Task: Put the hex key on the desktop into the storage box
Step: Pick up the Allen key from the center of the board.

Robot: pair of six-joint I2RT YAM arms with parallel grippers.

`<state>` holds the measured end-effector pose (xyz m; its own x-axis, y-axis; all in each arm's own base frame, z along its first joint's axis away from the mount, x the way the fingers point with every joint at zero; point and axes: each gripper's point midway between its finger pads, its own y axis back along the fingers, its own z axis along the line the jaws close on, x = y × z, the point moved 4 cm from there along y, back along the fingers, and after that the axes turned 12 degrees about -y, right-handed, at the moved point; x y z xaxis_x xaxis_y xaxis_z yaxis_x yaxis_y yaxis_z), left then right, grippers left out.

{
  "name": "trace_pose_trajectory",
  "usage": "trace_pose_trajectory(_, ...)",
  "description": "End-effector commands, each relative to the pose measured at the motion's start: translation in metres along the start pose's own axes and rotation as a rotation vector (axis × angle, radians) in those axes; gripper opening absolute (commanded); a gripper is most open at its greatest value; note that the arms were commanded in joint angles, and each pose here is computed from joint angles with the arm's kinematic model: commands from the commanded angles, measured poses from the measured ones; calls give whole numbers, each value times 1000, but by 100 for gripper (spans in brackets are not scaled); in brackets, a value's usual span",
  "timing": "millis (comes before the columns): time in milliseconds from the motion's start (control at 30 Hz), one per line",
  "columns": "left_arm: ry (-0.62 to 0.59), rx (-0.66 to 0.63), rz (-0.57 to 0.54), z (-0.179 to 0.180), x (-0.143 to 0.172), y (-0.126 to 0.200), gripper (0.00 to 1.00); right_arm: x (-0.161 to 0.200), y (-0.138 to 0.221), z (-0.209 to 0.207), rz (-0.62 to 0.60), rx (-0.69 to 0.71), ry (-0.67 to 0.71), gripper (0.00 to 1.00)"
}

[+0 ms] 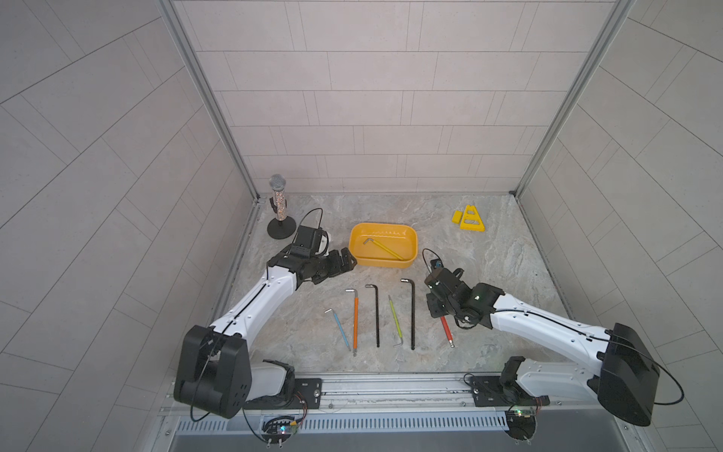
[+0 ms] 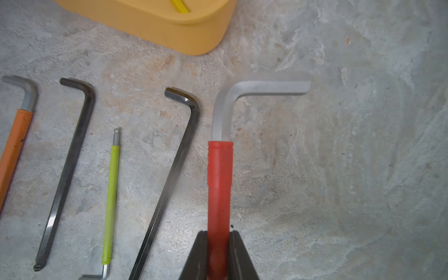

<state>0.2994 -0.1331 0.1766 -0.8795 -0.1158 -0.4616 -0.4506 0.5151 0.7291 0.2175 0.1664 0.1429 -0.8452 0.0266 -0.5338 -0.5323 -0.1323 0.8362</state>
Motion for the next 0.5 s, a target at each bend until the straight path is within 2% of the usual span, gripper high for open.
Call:
trace_pose_trajectory(0, -1, 76, -93, -21, -31, 8, 99, -24, 20, 4, -79, -6, 55, 2)
trace_pose_trajectory(267, -51, 65, -160, -34, -76, 7, 99, -58, 29, 15, -126, -54, 114, 1)
trace_pose_trajectory(467, -33, 62, -143, -24, -86, -9, 99, -87, 25, 31, -128, -123, 199, 1)
